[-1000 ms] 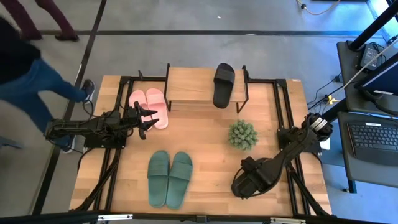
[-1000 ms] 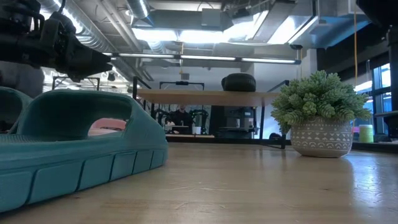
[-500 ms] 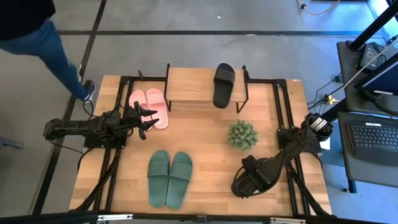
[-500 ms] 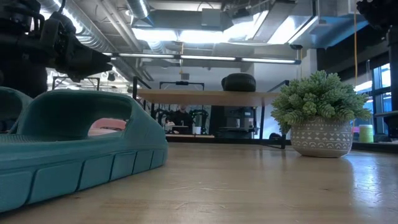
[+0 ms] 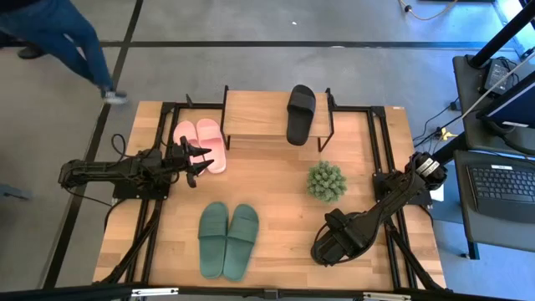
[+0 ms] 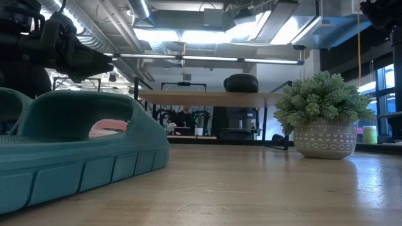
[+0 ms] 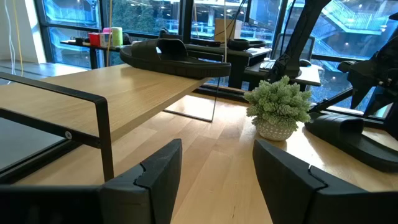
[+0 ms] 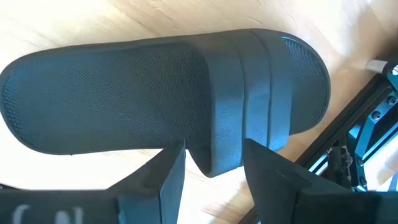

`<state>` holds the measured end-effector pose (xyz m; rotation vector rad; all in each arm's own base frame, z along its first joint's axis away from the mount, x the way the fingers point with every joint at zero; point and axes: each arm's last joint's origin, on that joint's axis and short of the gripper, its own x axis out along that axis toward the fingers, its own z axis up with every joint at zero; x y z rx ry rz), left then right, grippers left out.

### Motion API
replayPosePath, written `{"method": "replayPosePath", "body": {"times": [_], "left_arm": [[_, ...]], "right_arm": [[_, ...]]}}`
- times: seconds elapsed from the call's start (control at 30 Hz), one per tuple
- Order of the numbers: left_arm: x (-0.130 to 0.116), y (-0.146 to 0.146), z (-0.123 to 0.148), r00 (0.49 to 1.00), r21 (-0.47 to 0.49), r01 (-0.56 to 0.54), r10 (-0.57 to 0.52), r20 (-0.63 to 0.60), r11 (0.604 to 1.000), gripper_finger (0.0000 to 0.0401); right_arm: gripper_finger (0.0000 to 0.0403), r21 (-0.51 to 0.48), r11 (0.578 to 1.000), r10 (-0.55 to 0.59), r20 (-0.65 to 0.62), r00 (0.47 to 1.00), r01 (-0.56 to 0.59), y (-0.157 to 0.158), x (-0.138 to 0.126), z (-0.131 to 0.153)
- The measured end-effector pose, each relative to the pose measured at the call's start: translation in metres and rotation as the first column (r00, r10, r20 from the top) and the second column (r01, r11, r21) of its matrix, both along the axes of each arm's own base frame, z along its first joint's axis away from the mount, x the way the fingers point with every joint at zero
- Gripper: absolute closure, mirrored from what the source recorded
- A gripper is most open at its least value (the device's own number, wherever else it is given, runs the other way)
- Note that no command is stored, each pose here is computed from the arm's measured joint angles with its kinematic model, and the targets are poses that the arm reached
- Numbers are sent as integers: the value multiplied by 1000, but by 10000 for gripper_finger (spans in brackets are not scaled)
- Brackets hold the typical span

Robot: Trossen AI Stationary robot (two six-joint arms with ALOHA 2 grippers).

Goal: Pick and place slides into the shelf
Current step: Put the black slide on the shelf

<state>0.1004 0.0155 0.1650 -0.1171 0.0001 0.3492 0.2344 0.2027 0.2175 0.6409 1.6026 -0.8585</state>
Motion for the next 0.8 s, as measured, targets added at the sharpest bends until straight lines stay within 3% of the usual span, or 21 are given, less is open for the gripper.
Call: {"method": "replayPosePath", "body": {"times": [0.43, 0.8], "left_arm": [[0, 0, 0, 1000, 0, 0, 0, 0, 1000, 210], [0, 0, 0, 1000, 0, 0, 0, 0, 1000, 210]], "right_arm": [[242, -91, 995, 33, -183, 983, -50, 5, 5, -40], [242, -129, 989, 37, -225, 974, -67, 4, 4, -45]]}}
